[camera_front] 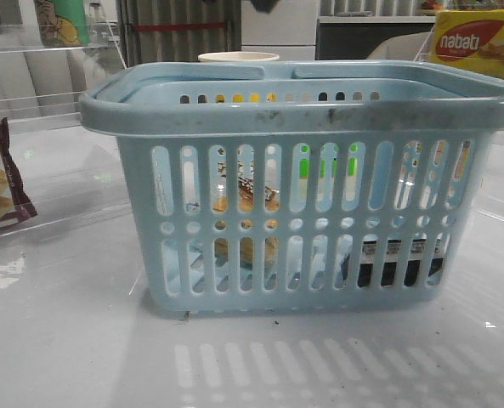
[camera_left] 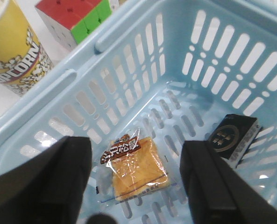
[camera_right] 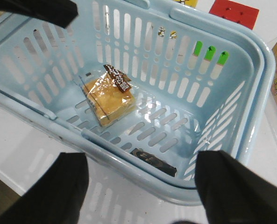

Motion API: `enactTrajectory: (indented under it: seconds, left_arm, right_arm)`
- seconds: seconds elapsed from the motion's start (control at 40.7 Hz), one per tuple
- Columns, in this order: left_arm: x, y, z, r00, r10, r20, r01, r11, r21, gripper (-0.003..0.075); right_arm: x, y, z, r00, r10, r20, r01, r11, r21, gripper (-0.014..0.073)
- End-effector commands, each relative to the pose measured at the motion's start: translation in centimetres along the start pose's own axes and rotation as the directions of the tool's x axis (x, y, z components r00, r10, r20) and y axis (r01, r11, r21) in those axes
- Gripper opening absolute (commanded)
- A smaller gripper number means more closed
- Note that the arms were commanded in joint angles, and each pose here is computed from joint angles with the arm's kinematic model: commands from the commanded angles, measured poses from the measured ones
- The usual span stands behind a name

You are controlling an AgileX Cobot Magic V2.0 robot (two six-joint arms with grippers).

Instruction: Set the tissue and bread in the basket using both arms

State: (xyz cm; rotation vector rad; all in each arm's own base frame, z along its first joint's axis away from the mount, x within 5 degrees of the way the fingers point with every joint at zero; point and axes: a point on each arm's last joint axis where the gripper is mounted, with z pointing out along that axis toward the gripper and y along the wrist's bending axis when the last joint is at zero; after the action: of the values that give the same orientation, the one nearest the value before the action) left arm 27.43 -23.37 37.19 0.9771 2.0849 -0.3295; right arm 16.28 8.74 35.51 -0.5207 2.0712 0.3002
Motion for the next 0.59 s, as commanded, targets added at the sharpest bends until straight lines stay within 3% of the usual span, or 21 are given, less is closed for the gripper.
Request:
enactTrajectory:
  seconds: [0.0, 0.221, 0.566]
  left_arm:
    - [-1.2, -0.5, -5.3, 0.987, -0.013, 0.159, 0.013, 1.0, 0.001, 0.0475]
    - [2.8, -1.3, -10.9, 0.98, -0.01, 0.197, 0.012, 1.0, -0.004, 0.0475]
    - [12.2, -2.8, -17.0, 0.975, -0.042, 0.217, 0.048, 0.999, -0.023, 0.0475]
  right_arm:
    - [-1.4, 0.0, -0.7, 0.995, -0.013, 0.102, 0.013, 1.0, 0.003, 0.0582]
    - [-1.4, 0.0, -0.7, 0.995, -0.013, 0.103, 0.013, 1.0, 0.003, 0.0582]
    - [-0.9, -0.2, -0.7, 0.998, -0.049, 0.051, 0.047, 0.999, 0.026, 0.0582]
